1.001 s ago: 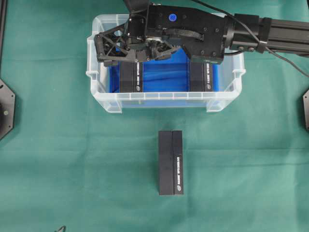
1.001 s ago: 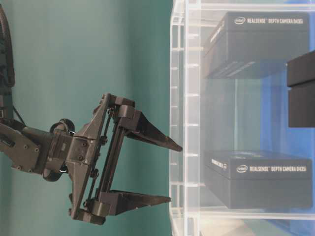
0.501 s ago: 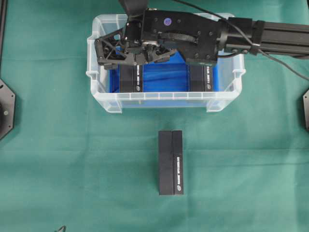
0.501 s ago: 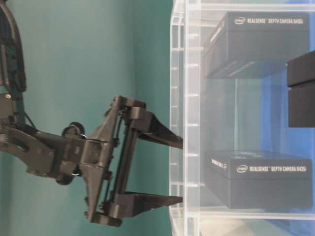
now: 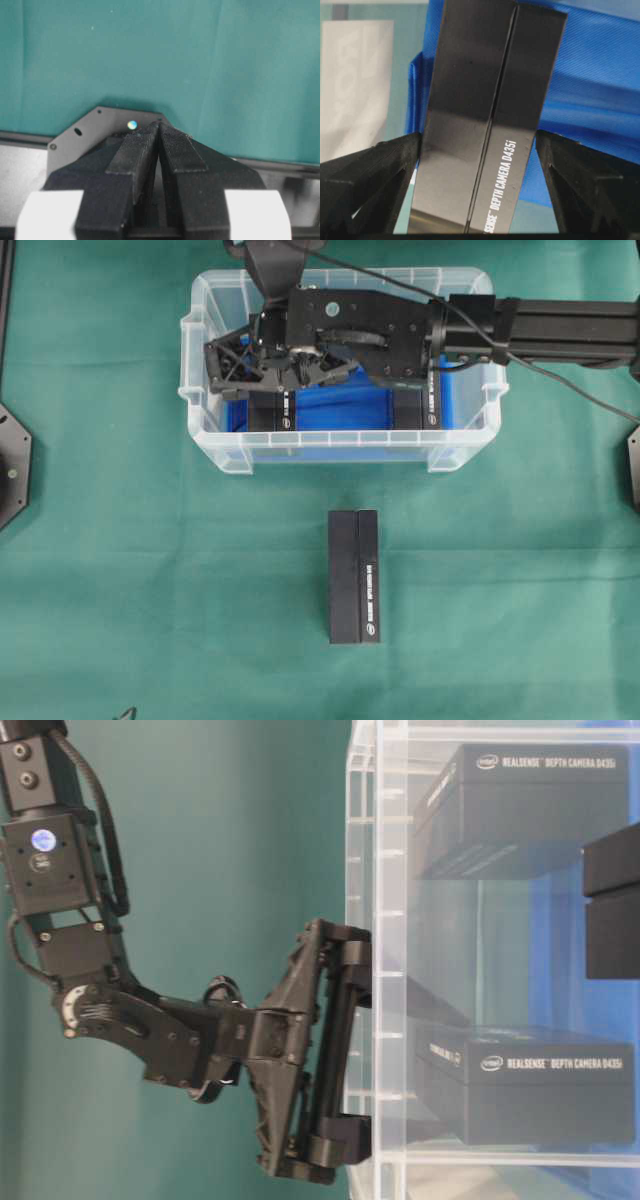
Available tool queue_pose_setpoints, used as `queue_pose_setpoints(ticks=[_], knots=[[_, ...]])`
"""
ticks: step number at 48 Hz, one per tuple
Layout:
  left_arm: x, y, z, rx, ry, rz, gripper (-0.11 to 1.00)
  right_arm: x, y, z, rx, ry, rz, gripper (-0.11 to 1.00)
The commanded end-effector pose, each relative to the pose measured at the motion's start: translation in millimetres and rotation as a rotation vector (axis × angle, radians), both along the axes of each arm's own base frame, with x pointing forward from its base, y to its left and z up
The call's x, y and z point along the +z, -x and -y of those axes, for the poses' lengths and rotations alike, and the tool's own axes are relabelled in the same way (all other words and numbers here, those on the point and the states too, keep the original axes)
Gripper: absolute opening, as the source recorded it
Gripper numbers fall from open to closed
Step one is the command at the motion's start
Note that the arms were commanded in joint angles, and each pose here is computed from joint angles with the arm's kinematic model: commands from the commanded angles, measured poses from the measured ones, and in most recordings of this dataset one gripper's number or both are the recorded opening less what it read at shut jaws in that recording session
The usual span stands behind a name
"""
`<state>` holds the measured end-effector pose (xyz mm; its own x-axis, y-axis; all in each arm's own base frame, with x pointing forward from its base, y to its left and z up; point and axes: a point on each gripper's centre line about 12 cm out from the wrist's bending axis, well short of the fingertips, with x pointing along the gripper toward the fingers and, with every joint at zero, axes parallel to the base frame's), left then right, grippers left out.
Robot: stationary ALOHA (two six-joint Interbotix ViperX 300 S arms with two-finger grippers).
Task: Take the box out of the case with the right arm.
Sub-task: 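Lower the right gripper onto the left box and close it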
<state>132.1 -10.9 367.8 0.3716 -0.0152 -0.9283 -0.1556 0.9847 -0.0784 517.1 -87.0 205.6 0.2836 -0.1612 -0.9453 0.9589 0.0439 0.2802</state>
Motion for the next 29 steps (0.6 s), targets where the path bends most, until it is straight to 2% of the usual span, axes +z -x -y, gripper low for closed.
queue_pose_setpoints(ticks=[1, 29], knots=[[3, -2, 0, 0.000, 0.000, 0.008, 0.00, 10, -1, 1, 0.000, -0.004, 0.039, 0.95], [2, -2, 0, 0.001, -0.002, 0.006, 0.00, -5, -5, -3, -0.007, -0.047, 0.037, 0.95]])
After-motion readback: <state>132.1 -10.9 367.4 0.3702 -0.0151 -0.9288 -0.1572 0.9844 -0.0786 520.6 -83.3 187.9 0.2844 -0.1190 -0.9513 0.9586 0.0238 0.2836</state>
